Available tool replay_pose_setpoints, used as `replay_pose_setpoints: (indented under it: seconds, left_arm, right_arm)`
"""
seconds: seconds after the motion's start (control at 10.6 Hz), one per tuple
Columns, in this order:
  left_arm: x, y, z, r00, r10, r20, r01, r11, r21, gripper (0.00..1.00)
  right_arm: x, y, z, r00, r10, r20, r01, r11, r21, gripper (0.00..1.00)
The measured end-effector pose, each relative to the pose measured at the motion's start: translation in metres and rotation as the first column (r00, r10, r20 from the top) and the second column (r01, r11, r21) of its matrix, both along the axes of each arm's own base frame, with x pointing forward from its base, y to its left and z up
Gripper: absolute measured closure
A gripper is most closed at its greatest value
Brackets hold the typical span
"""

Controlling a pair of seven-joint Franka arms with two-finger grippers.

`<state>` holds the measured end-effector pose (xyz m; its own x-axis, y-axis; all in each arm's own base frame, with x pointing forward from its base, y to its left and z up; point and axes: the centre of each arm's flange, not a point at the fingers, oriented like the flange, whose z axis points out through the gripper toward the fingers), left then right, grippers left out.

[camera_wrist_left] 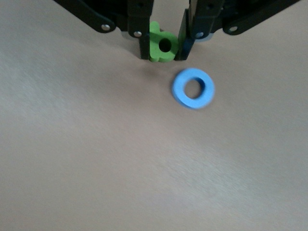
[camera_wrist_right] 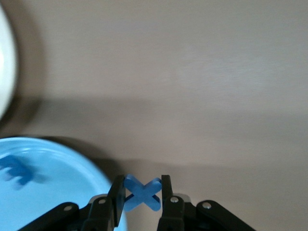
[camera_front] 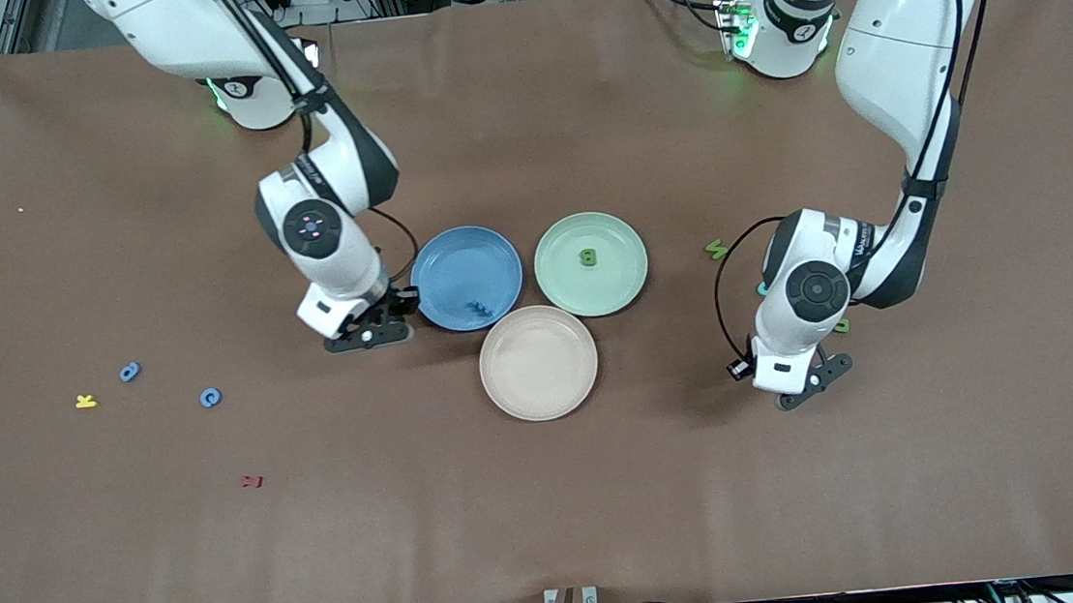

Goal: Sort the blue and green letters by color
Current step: 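Drop the x on the blue plate while the left gripper drops q, then grasp the blue c with the right gripper while the left reaches n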

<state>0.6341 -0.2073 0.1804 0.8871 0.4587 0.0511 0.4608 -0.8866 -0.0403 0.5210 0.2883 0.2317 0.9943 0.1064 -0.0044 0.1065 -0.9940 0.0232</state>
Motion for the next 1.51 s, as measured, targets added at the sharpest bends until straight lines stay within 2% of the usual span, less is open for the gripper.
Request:
replay_pose_setpoints:
  seconds: [0.38, 0.47, 0.56, 0.75, 0.85, 0.94, 1.13, 1.22, 1.32, 1.51]
  left_arm:
    - [-0.025, -0.083, 0.029, 0.997, -0.074, 0.032, 0.075, 0.997, -0.034, 0.72]
    - [-0.037, -0.108, 0.038, 0.997, -0.066, 0.031, 0.068, 0.996, -0.055, 0.72]
    - [-0.050, -0.134, 0.046, 0.998, -0.052, 0.028, 0.054, 0.995, -0.082, 0.72]
    - [-0.077, -0.179, 0.059, 1.000, 0.003, 0.012, -0.001, 0.991, -0.133, 0.72]
    - [-0.090, -0.197, 0.063, 1.000, 0.013, -0.004, -0.013, 0.989, -0.145, 0.72]
    - [-0.105, -0.213, 0.064, 1.000, 0.010, -0.028, -0.014, 0.990, -0.141, 0.72]
    - [-0.144, -0.248, 0.060, 0.997, 0.024, -0.078, -0.032, 0.995, -0.098, 0.72]
    - [-0.163, -0.262, 0.057, 0.995, 0.029, -0.100, -0.036, 0.997, -0.069, 0.69]
    - [-0.173, -0.269, 0.056, 0.993, 0.025, -0.112, -0.031, 0.998, -0.049, 0.57]
    - [-0.165, -0.263, 0.074, 0.996, 0.025, -0.089, -0.030, 0.998, -0.057, 0.30]
  right_arm:
    - [-0.038, 0.071, -0.013, 0.999, -0.050, -0.019, 0.050, 0.999, 0.009, 0.66]
    - [-0.044, 0.076, -0.016, 0.995, -0.090, -0.034, 0.090, 0.996, 0.000, 0.63]
    - [-0.046, 0.075, -0.018, 0.990, -0.136, -0.046, 0.135, 0.991, -0.014, 0.50]
    - [-0.036, 0.063, -0.015, 0.980, -0.190, -0.054, 0.189, 0.982, -0.031, 0.23]
    - [-0.023, 0.042, -0.007, 0.971, -0.227, -0.072, 0.223, 0.973, -0.053, 0.10]
    - [-0.005, 0.015, 0.005, 0.963, -0.259, -0.076, 0.255, 0.965, -0.059, 0.00]
    - [0.030, -0.053, 0.022, 0.960, -0.268, -0.075, 0.265, 0.963, -0.046, 0.00]
    - [0.044, -0.088, 0.025, 0.964, -0.256, -0.076, 0.254, 0.966, -0.040, 0.00]
    - [0.056, -0.125, 0.026, 0.970, -0.231, -0.079, 0.229, 0.973, -0.034, 0.00]
    - [0.073, -0.197, 0.027, 0.986, -0.147, -0.084, 0.146, 0.989, -0.020, 0.00]
